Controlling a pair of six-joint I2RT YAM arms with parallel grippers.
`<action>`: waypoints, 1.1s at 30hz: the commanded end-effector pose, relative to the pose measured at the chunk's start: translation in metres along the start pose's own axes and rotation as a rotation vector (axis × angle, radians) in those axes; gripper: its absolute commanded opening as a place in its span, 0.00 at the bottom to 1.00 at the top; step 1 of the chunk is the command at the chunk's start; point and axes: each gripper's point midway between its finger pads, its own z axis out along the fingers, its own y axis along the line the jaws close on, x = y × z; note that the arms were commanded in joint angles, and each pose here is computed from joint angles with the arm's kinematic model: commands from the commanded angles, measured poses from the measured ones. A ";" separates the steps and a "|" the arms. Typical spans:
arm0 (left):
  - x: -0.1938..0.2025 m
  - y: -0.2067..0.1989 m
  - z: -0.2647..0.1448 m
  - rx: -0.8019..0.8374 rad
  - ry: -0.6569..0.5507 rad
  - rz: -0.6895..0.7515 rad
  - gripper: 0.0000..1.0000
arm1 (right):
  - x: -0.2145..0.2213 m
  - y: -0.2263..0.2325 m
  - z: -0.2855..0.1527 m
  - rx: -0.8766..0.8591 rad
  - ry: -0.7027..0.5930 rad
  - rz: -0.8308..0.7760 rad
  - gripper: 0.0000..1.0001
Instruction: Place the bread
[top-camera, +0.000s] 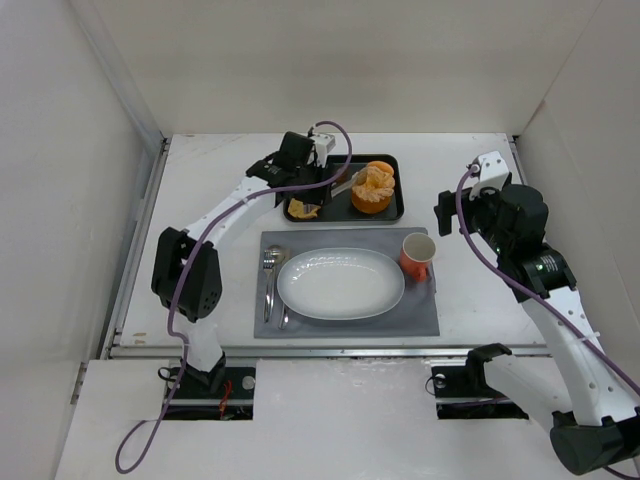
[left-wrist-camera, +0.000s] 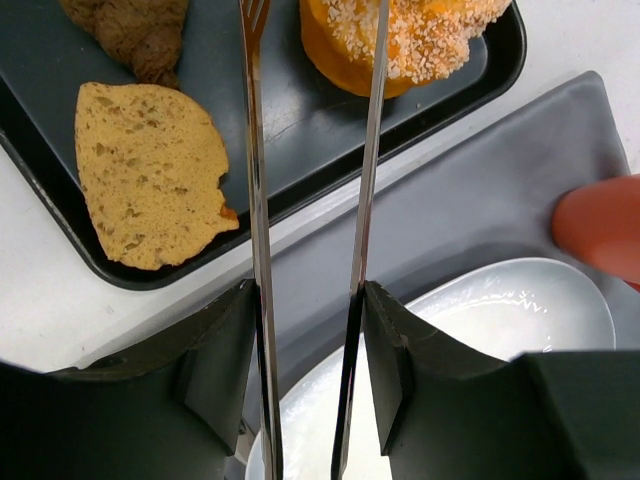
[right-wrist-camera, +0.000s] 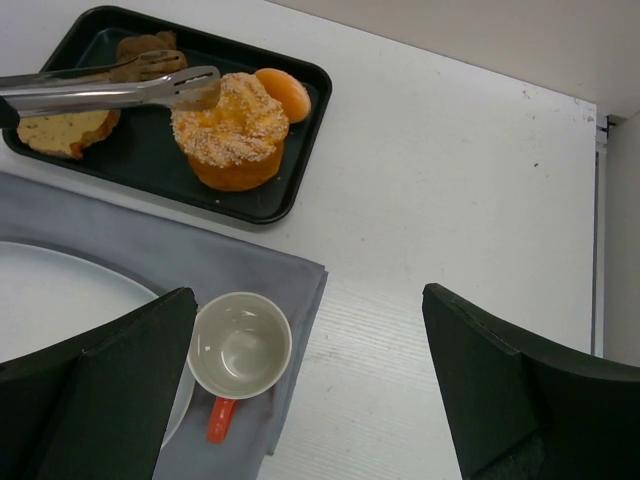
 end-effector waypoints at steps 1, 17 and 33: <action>-0.022 -0.010 -0.009 0.029 -0.049 0.027 0.41 | -0.026 -0.007 -0.006 0.027 -0.094 -0.003 1.00; -0.016 -0.021 0.002 0.100 0.014 0.037 0.10 | -0.026 -0.008 -0.006 0.036 -0.093 -0.003 1.00; -0.038 -0.031 -0.078 0.080 -0.148 0.060 0.00 | -0.026 -0.008 -0.006 0.036 -0.093 -0.003 1.00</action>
